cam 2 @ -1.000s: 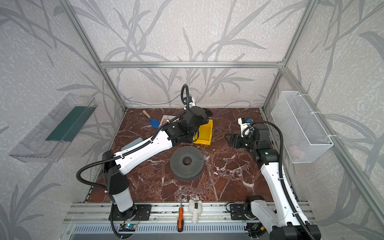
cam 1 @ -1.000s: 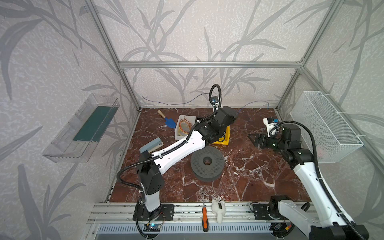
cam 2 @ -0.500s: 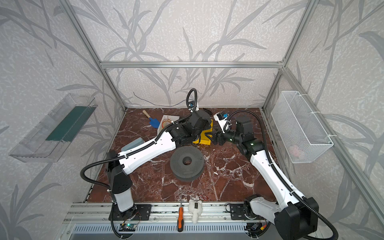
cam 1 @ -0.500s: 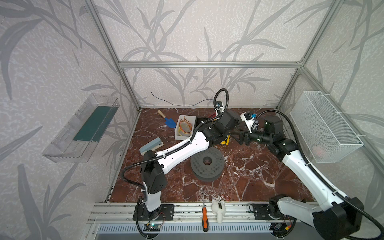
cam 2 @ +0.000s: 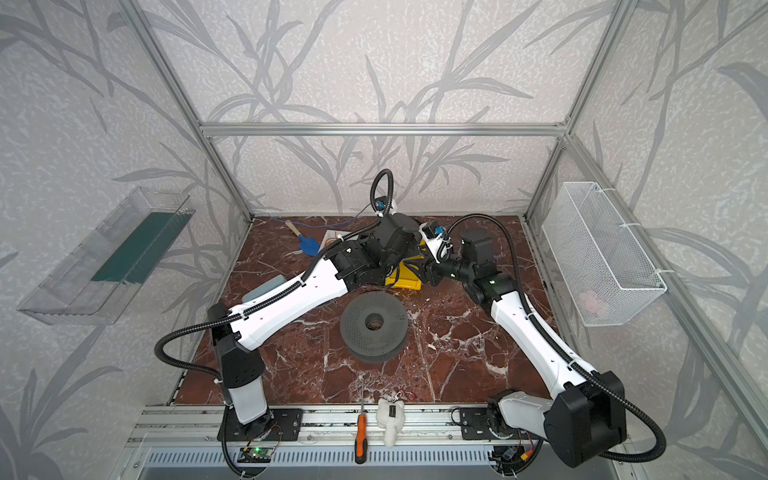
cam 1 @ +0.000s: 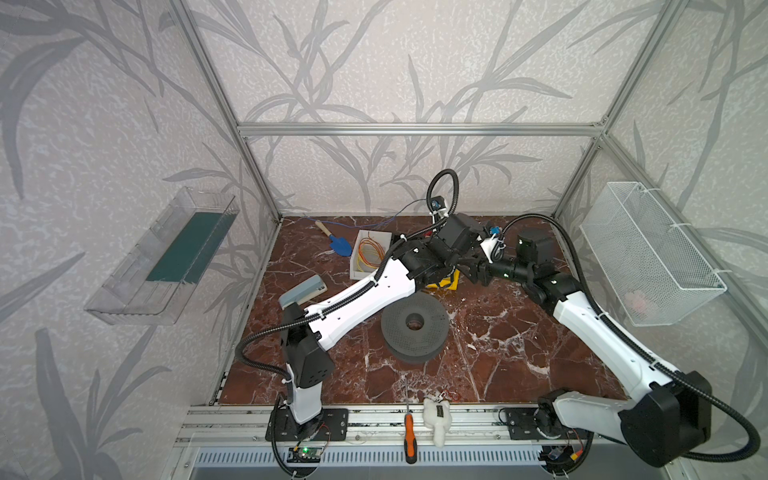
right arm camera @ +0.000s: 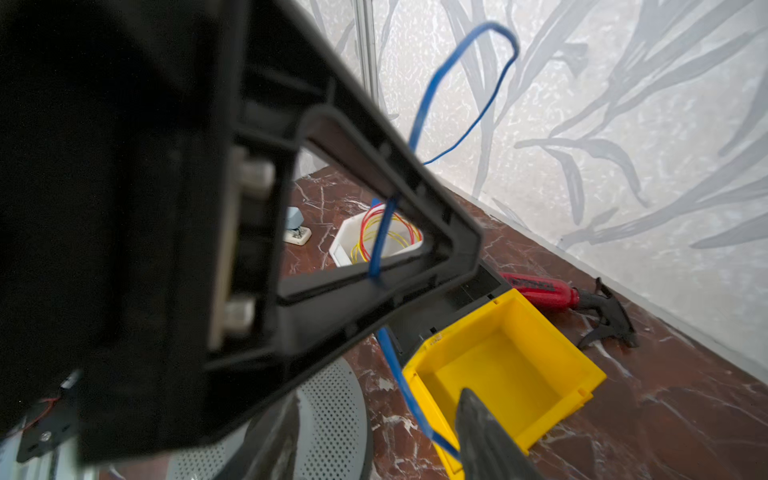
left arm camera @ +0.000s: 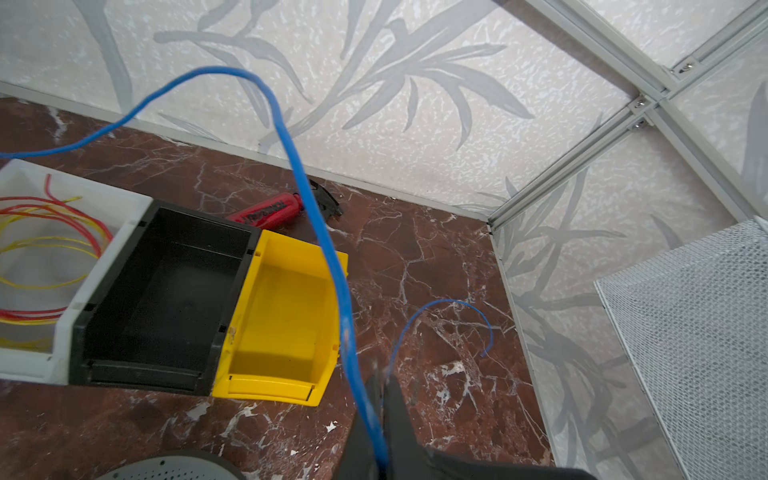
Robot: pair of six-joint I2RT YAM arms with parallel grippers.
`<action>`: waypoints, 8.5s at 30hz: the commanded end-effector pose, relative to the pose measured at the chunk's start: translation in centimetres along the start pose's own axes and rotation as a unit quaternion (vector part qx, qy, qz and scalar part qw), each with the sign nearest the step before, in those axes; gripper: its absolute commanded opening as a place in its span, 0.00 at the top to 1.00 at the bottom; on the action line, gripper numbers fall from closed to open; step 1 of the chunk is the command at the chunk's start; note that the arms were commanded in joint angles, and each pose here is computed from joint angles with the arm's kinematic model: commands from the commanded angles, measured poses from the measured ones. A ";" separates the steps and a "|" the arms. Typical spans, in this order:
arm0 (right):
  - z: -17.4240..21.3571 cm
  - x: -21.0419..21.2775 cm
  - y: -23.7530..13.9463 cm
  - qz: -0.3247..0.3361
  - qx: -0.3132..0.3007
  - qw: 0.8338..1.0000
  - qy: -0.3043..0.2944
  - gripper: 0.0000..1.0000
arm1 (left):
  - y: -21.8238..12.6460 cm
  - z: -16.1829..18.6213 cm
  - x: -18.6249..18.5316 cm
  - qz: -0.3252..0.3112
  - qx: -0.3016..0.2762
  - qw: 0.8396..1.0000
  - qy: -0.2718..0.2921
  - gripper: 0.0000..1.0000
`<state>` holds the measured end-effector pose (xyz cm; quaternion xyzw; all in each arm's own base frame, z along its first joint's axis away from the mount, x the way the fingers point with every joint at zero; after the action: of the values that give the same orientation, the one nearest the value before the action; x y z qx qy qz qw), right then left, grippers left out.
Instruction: Wrap the cables
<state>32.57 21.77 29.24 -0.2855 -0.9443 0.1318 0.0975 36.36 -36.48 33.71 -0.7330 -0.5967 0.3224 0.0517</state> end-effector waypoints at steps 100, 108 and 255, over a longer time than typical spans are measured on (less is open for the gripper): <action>-5.5 6.1 -7.9 0.036 0.051 0.998 0.020 1.00 | -4.2 -1.9 27.9 0.024 -0.020 0.969 -0.244 0.25; -4.9 6.3 -7.9 0.030 0.050 0.998 0.029 1.00 | -3.6 -0.7 27.3 0.043 0.010 0.961 -0.272 0.25; 1.9 18.7 8.6 -0.147 0.106 0.974 -0.138 0.94 | -14.0 0.6 17.4 0.072 -0.018 0.993 -0.091 1.00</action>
<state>20.91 39.51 27.20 -0.0929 -0.9630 0.2526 0.0111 25.68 -16.96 31.46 -0.7350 -0.5528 0.3919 -0.0242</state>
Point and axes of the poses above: each gripper's point midway between its finger pads, its own y axis out along the fingers, its own x axis along the line the jaws close on, z = x × y, the point moved 1 cm from there along -y, back along the fingers, and after that the axes turned 3 degrees about y, right-handed, at the moved point
